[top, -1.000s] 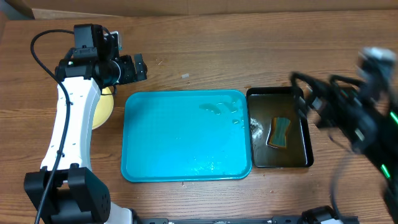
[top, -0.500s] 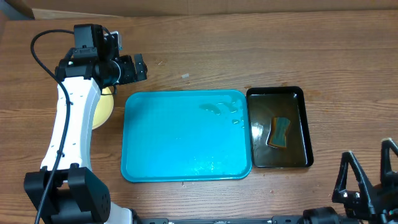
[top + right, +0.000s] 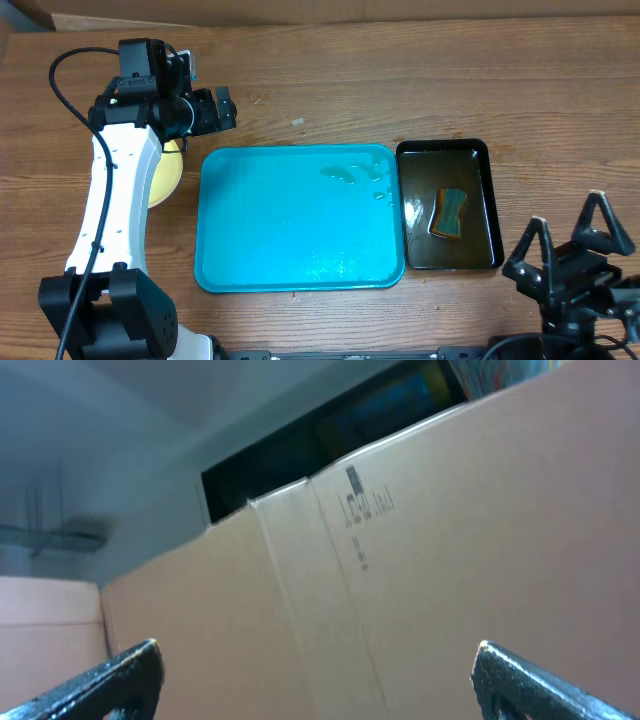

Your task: Clean dirty plates on tray and stack at the side

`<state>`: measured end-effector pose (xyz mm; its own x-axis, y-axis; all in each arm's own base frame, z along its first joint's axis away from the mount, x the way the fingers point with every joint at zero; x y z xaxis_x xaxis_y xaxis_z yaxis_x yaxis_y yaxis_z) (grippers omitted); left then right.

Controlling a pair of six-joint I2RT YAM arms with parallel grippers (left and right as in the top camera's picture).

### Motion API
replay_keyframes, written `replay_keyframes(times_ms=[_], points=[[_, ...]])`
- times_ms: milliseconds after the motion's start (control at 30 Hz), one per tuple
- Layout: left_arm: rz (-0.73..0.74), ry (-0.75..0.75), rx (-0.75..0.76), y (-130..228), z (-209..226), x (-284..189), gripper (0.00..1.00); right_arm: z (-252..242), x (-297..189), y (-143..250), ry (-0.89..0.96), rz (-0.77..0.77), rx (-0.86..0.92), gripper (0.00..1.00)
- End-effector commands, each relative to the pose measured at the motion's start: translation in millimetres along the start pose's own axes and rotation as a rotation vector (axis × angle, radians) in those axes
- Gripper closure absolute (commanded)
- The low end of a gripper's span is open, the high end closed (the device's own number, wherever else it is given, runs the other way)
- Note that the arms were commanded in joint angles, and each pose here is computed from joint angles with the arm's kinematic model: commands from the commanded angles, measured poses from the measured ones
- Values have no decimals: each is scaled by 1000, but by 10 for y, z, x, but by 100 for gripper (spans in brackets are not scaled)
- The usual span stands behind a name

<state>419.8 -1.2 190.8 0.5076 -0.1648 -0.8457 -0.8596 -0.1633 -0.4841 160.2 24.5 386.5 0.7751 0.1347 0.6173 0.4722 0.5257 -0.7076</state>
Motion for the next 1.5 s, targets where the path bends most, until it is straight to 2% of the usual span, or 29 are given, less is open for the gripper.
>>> replay_keyframes(times_ms=[0, 467, 867, 1000, 1133, 1467], points=[[-7, -3, 11, -29, -9, -6, 0, -109, -55, 145, 13, -8, 4, 0], [-7, -3, 11, -29, -9, -6, 0, -637, -263, 943, 160, 146, 13, 0], [-7, -2, 11, -29, -10, -6, 0, -1025, -619, 1694, 324, 499, -59, 0], [-7, -3, 11, -29, -9, -6, 0, -1058, -720, 1837, 298, 597, -183, 0], [-7, -2, 11, -29, -10, -6, 1, -1044, -726, 1854, 258, 621, -278, 0], [-7, -2, 11, -29, -10, -6, 0, -1017, -751, 1905, 226, 651, -301, 0]])
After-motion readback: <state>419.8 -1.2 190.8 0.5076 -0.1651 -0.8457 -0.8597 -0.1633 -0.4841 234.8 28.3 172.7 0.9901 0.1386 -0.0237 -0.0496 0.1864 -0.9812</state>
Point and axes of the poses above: each gripper's point midway between its finger pads, its own x axis out along the fingers, its own z axis along the line the jaws close on, y = z × x, the point moved 1 cm from there along -x, back along the fingers, and after that the axes turned 3 degrees about x, right-handed, at the moved point
